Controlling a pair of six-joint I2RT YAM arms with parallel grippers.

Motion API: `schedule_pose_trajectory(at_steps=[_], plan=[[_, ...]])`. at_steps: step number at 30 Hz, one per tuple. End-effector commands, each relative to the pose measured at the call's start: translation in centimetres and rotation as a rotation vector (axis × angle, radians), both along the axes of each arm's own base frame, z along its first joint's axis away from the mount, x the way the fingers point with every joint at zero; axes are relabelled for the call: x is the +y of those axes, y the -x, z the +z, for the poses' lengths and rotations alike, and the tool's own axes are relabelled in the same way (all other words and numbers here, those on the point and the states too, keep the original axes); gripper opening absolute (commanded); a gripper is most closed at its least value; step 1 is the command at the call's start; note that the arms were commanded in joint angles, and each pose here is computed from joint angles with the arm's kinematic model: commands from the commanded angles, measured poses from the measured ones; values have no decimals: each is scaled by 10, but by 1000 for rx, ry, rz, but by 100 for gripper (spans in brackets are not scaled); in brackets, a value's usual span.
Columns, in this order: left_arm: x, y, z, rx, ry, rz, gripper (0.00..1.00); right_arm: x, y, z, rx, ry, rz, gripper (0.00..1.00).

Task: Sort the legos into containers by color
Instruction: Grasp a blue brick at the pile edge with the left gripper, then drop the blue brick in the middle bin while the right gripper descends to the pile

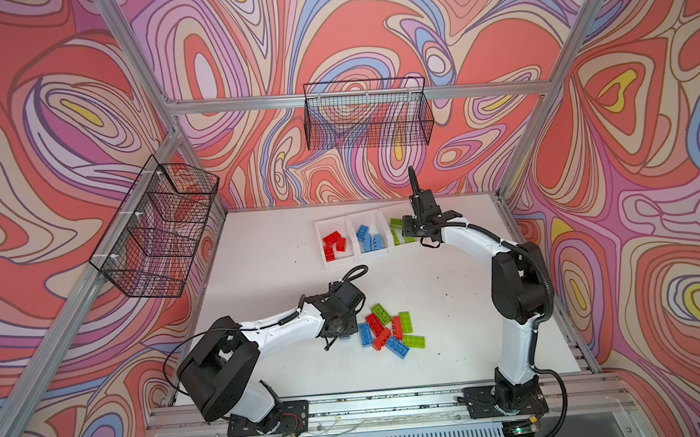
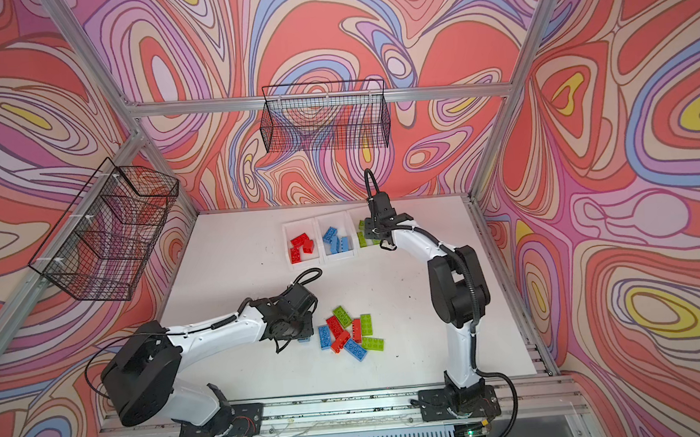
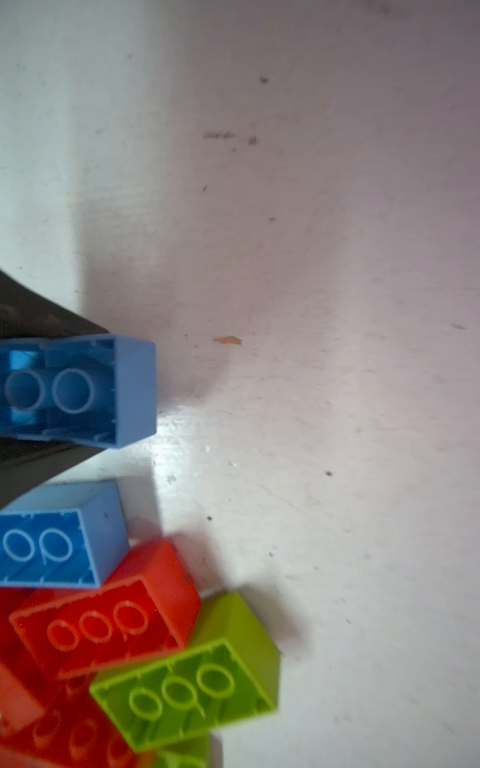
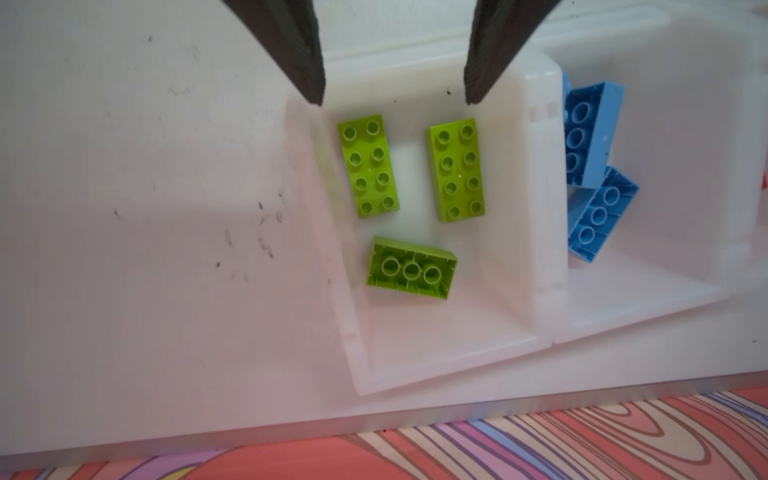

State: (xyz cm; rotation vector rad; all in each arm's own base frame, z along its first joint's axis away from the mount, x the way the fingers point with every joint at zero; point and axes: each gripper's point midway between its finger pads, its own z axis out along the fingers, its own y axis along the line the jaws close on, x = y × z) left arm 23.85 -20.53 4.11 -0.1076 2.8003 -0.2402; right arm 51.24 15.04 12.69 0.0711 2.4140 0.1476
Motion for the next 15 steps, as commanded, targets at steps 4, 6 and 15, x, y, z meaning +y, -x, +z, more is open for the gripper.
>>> schedule_pose_trajectory(at_steps=[4,6,15], plan=[[-12,-65,59,-161,-4,-108,21,1,39,8,17,-61,56,57],[-22,-90,73,-209,4,-141,21,4,54,3,40,-84,80,57],[-81,-210,96,-345,48,-275,22,19,120,-16,116,-108,150,57]])
